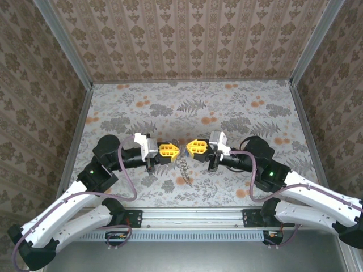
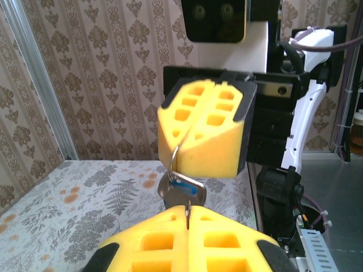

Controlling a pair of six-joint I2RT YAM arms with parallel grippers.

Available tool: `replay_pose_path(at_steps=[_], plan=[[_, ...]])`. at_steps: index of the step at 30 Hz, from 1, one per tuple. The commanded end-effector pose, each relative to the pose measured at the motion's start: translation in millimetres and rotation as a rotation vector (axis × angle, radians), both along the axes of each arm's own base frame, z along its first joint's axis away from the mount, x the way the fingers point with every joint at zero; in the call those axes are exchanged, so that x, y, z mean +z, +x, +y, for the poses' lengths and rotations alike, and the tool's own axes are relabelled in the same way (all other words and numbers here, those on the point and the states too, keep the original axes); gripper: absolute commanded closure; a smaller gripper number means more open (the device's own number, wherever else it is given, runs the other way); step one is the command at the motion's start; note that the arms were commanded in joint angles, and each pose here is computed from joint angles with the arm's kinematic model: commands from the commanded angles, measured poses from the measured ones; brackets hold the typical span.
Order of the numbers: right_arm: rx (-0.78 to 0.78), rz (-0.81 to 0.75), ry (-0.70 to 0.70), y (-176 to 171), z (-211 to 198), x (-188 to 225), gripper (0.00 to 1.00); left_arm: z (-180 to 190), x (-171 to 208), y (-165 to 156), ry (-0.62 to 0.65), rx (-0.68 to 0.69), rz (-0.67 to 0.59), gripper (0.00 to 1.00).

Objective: Put the keys on the keyring

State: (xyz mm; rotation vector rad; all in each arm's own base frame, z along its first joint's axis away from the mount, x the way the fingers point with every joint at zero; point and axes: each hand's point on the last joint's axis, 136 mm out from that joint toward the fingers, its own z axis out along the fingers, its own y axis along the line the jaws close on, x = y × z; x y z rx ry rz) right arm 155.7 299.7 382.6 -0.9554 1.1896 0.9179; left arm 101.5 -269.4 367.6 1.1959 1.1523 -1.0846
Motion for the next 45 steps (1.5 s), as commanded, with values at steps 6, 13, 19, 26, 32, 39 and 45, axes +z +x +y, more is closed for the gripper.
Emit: replay_pose_path(at_steps=[6,13,19,26,32,39,45], plan=[[0.149,0.079,-0.074,-17.8,4.4,-8.6,1.0,9.9,25.9,-16.5,-0.025,-0.033,-0.095,1.0],[0.179,0.088,-0.088,-20.6,5.6,-10.7,1.0,7.2,24.0,-19.9,0.0,-0.067,-0.087,1.0],[0.183,0.087,-0.079,-20.3,6.0,-8.7,1.0,6.0,22.5,-19.8,0.007,-0.074,-0.085,1.0],[0.184,0.088,-0.072,-20.1,5.6,-6.9,1.0,5.4,20.2,-20.4,0.017,-0.08,-0.078,1.0],[0.182,0.089,-0.069,-19.2,6.0,-6.1,1.0,4.3,18.9,-19.9,0.028,-0.084,-0.07,1.0],[0.191,0.091,-0.065,-19.7,6.9,-5.3,1.0,3.7,17.6,-18.1,0.035,-0.078,-0.073,1.0],[0.177,0.092,-0.063,-17.9,5.5,-5.9,1.0,3.7,17.3,-19.9,0.036,-0.086,-0.071,1.0]])
